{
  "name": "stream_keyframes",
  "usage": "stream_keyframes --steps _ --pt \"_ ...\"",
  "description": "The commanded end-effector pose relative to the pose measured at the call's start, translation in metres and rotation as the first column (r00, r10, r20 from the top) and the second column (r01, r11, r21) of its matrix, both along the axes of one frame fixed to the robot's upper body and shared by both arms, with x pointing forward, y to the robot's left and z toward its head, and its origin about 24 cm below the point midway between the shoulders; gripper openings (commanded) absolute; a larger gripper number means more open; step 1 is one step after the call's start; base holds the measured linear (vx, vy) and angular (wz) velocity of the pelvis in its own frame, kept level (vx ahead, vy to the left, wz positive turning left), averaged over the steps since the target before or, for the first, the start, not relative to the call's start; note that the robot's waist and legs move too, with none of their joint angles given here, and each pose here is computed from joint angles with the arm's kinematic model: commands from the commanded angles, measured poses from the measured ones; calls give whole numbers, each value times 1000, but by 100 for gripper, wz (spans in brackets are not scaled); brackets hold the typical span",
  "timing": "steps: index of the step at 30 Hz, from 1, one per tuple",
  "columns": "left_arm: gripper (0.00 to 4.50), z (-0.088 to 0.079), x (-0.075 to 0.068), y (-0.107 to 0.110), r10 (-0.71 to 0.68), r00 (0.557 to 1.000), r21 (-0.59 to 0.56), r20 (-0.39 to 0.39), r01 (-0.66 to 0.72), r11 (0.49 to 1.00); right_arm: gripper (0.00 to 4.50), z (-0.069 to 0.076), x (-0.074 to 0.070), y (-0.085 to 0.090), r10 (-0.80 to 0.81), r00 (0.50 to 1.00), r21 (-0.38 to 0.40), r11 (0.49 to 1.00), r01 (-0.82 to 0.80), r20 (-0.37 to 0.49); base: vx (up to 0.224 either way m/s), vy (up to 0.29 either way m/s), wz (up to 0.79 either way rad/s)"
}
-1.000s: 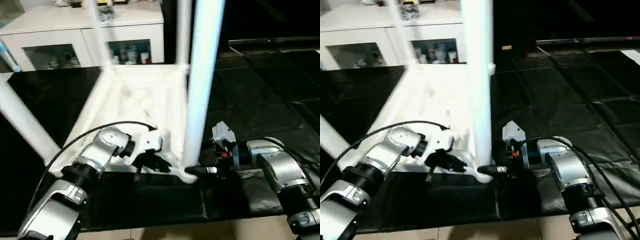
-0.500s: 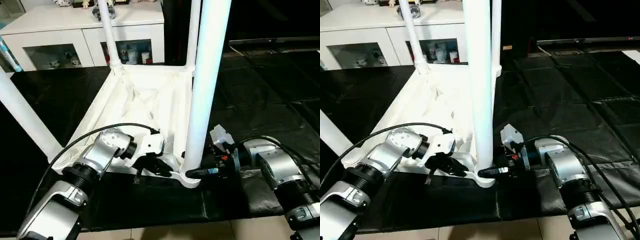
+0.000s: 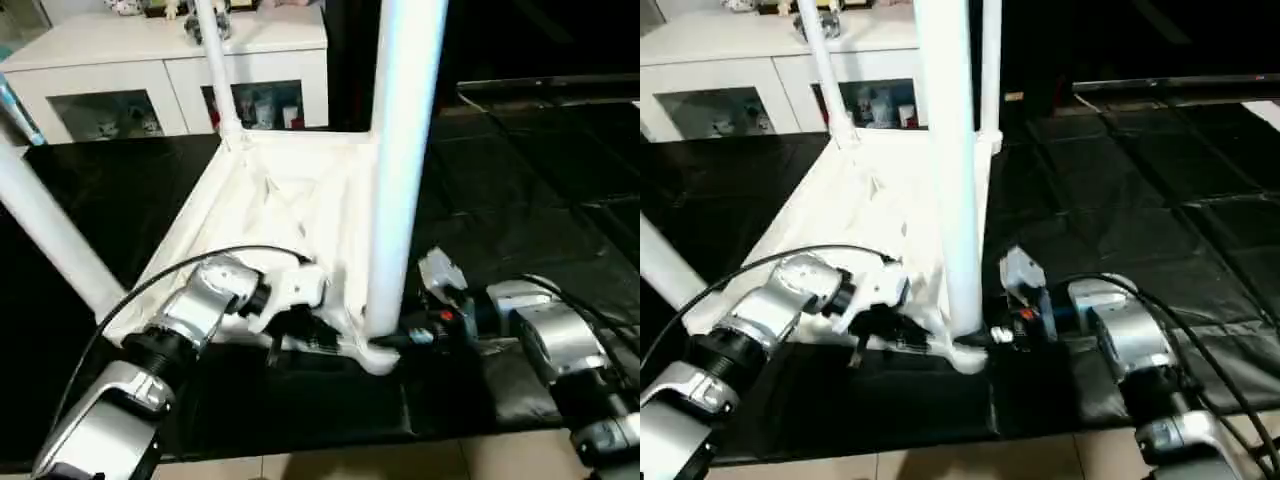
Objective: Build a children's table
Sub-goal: Rotate leg to tighten
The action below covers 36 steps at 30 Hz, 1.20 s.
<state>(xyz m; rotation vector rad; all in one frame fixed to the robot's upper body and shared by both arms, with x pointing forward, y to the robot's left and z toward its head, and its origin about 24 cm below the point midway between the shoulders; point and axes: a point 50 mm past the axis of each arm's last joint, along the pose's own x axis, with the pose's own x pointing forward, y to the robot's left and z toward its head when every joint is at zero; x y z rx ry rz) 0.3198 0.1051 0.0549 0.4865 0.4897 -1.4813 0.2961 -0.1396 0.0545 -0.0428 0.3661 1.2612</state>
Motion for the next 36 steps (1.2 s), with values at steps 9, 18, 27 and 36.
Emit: stream_keyframes --steps 9,18,27,36 --pt "0 15 20 -51 358 934 -178 5 -352 919 203 -15 19 53 -470 882 -94 880 466 -27 0 0 0" --pt "0 15 18 -67 439 898 -208 -17 -433 877 234 -2 26 67 -540 841 -37 841 540 19 0 0 0" --pt "0 15 15 -54 357 934 -199 16 -347 917 324 4 20 52 -455 890 23 890 454 34 0 0 0" --pt "0 14 3 -34 90 995 -156 54 -80 984 388 17 14 6 -221 969 -11 975 223 108 0 0 0"
